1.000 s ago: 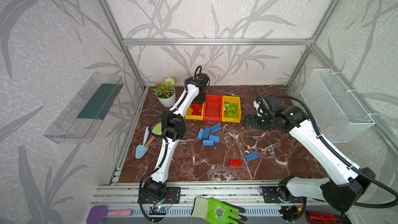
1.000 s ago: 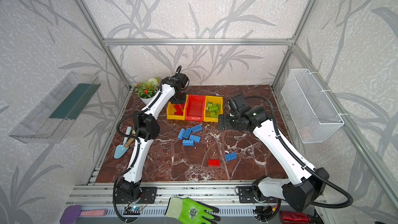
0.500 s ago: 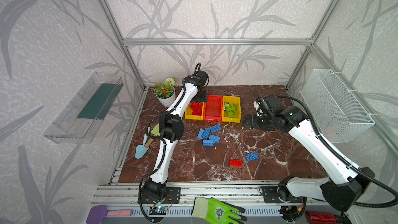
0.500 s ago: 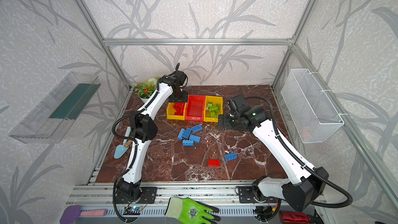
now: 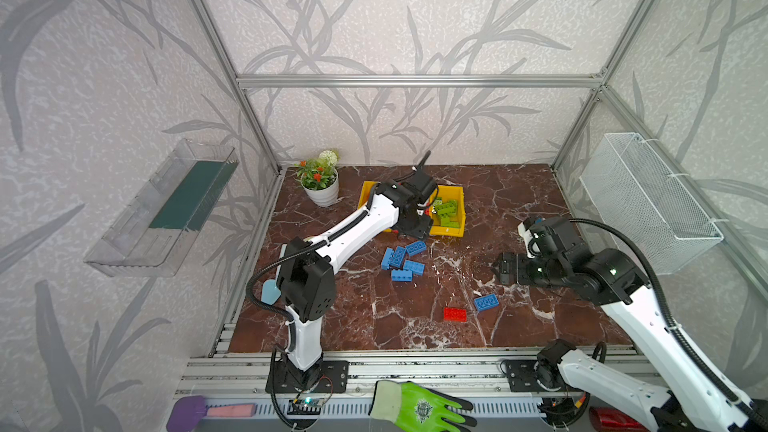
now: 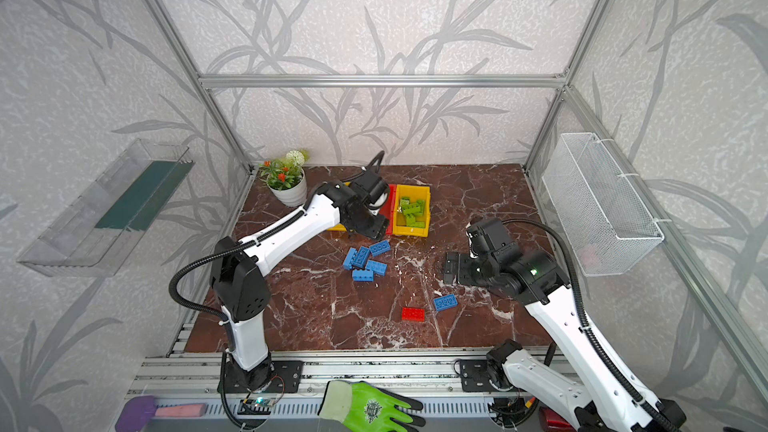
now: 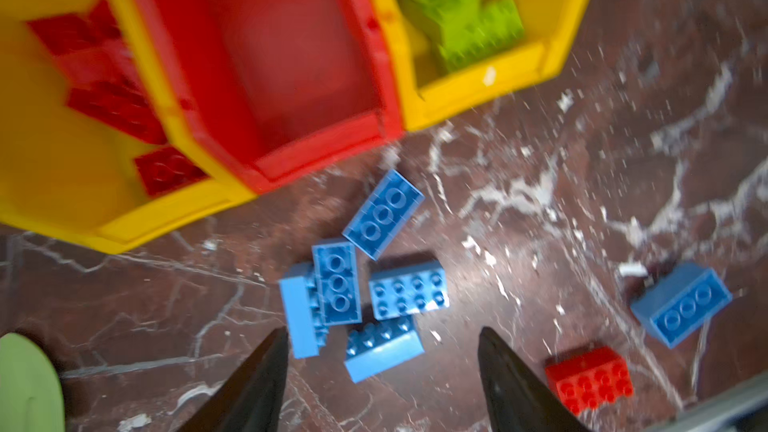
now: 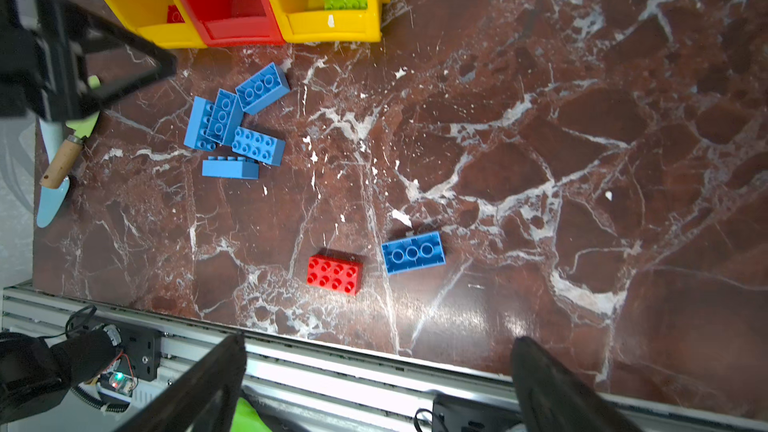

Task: Sort the legos into containers by color
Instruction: 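Reach the left gripper toward the last red brick nearest the robot, then close the left gripper on the red brick and lift it, then carry the red brick into the yellow bin nearest the left arm and release, then lower the right gripper onto the lone blue brick while the left arm draws back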

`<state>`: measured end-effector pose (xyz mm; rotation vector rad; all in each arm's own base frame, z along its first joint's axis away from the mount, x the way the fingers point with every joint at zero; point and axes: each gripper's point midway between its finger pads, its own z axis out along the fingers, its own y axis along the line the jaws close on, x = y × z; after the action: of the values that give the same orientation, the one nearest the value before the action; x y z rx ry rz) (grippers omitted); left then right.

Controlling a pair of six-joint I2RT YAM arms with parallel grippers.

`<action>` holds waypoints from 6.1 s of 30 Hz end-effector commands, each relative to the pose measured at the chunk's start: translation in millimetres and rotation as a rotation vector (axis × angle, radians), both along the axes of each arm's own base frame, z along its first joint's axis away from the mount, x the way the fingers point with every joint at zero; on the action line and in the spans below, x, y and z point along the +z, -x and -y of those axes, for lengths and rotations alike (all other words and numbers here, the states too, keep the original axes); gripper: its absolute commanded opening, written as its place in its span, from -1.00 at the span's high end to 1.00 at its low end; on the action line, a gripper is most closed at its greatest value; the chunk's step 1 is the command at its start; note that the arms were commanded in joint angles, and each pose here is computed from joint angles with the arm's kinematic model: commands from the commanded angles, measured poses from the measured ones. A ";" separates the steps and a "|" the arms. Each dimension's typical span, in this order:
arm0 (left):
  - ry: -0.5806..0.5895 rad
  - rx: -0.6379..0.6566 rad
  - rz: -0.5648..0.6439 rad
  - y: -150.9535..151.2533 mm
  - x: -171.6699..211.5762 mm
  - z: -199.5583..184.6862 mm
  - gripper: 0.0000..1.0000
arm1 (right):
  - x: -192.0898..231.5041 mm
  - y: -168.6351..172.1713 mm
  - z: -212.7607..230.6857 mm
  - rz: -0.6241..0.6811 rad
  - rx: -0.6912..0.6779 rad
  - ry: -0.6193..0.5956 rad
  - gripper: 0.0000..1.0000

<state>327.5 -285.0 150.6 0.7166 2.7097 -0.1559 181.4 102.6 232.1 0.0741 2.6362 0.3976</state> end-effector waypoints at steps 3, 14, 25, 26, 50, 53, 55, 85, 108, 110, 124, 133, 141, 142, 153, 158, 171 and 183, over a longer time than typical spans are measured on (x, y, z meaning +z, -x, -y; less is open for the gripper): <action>0.027 -0.145 0.013 39.7 -13.8 14.5 -0.45 | -7.3 36.5 19.3 -0.043 -0.038 -0.010 -0.98; 0.063 -0.423 0.014 121.4 -38.5 74.3 -0.45 | -10.8 69.9 32.5 -0.059 -0.064 -0.056 -0.98; -0.014 -0.612 -0.054 170.3 -75.9 96.0 -0.45 | -13.2 79.5 32.8 -0.074 -0.084 -0.096 -0.98; -0.016 -0.621 -0.057 173.0 -77.8 97.0 -0.44 | -14.0 80.2 33.0 -0.076 -0.084 -0.097 -0.98; -0.089 -0.676 -0.097 177.0 -132.3 108.3 -0.21 | -6.3 80.3 40.7 -0.086 -0.105 -0.050 -0.98; -0.107 -0.671 -0.095 175.7 -135.1 104.8 0.18 | -6.4 77.3 39.8 -0.082 -0.106 -0.048 -0.98; -0.119 -0.661 -0.094 173.5 -136.6 102.1 0.45 | -6.8 74.9 38.8 -0.083 -0.106 -0.046 -0.98; 0.029 0.148 0.159 -58.6 -13.2 -35.6 0.65 | 7.1 -55.3 -18.4 0.037 -0.056 -0.078 -0.98; 0.031 0.503 0.082 -218.8 -26.5 -143.9 0.51 | -2.1 -147.9 -47.0 -0.007 -0.066 -0.120 -0.98; 0.044 0.517 0.068 -221.4 -29.2 -145.8 0.46 | -3.8 -151.1 -46.8 -0.014 -0.072 -0.117 -0.98; 0.079 0.543 0.042 -215.1 -33.7 -144.9 0.46 | -10.5 -150.9 -43.0 -0.039 -0.070 -0.103 -0.98; 0.089 0.557 0.022 -208.9 -38.0 -143.5 -0.13 | -7.5 -137.6 -35.7 -0.029 -0.080 -0.099 -0.98; 0.103 0.574 0.096 -207.8 -3.0 -149.6 -0.65 | -18.3 -121.4 -14.9 -0.078 -0.122 0.001 -0.98; 0.112 0.574 0.113 -206.6 4.1 -149.5 -0.64 | -24.1 -118.1 -12.1 -0.107 -0.121 0.027 -0.98; 0.209 0.611 0.234 -158.2 64.9 -160.7 -0.65 | -86.9 -74.5 -9.9 -0.359 -0.115 0.095 -0.97; 0.242 0.611 0.263 -113.0 70.8 -161.3 -0.65 | -112.8 -49.6 -13.6 -0.416 -0.133 0.080 -0.92; 0.330 0.558 0.322 -9.2 59.1 -137.0 -0.98 | -170.5 0.6 -23.5 -0.533 -0.203 -0.011 -0.93; 0.320 0.526 0.322 5.3 65.2 -140.5 -0.98 | -197.3 -5.2 -32.6 -0.508 -0.347 -0.123 -0.83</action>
<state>323.1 -146.7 200.4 -0.0725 2.4231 -0.3090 176.6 128.5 36.1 0.6763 3.0548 0.4179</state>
